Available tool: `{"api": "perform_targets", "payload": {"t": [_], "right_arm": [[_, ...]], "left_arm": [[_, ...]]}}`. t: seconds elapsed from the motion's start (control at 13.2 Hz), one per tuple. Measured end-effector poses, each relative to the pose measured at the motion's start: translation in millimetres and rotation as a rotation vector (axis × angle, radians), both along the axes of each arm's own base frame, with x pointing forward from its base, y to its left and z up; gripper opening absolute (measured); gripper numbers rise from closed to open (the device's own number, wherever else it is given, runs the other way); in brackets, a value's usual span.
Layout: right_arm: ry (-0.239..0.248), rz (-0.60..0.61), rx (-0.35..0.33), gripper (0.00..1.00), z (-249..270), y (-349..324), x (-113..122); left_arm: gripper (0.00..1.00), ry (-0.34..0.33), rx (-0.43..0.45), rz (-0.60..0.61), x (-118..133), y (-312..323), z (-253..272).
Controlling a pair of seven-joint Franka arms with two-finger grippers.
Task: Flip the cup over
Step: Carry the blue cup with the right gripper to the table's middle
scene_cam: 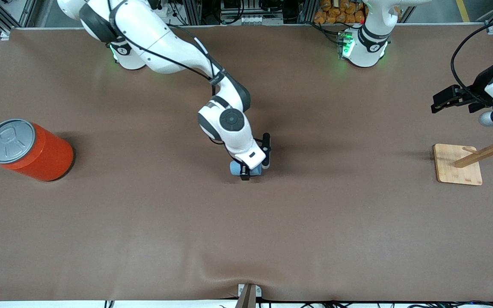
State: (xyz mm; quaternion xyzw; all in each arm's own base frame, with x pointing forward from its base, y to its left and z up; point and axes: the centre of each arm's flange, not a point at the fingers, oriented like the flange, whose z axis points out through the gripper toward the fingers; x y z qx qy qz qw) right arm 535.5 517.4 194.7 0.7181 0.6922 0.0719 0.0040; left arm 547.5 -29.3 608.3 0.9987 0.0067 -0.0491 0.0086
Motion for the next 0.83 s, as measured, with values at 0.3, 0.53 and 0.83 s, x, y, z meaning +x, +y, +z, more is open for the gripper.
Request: {"api": "perform_targets", "payload": {"t": [0.3, 0.53, 0.83], "right_arm": [[0.022, 0.005, -0.041, 1.00, 5.1, 4.0, -1.6], [0.038, -0.019, -0.054, 1.00, 33.5, 9.9, -2.3], [0.044, -0.165, -0.057, 1.00, 105.5, 21.3, -17.4]], "left_arm": [[1.00, 0.002, 0.000, 0.000, 0.4, -0.1, -0.9], [1.00, 0.002, 0.000, 0.000, 0.7, 0.0, -1.3], [1.00, 0.003, 0.000, 0.000, 0.9, -0.1, -1.7]]}}
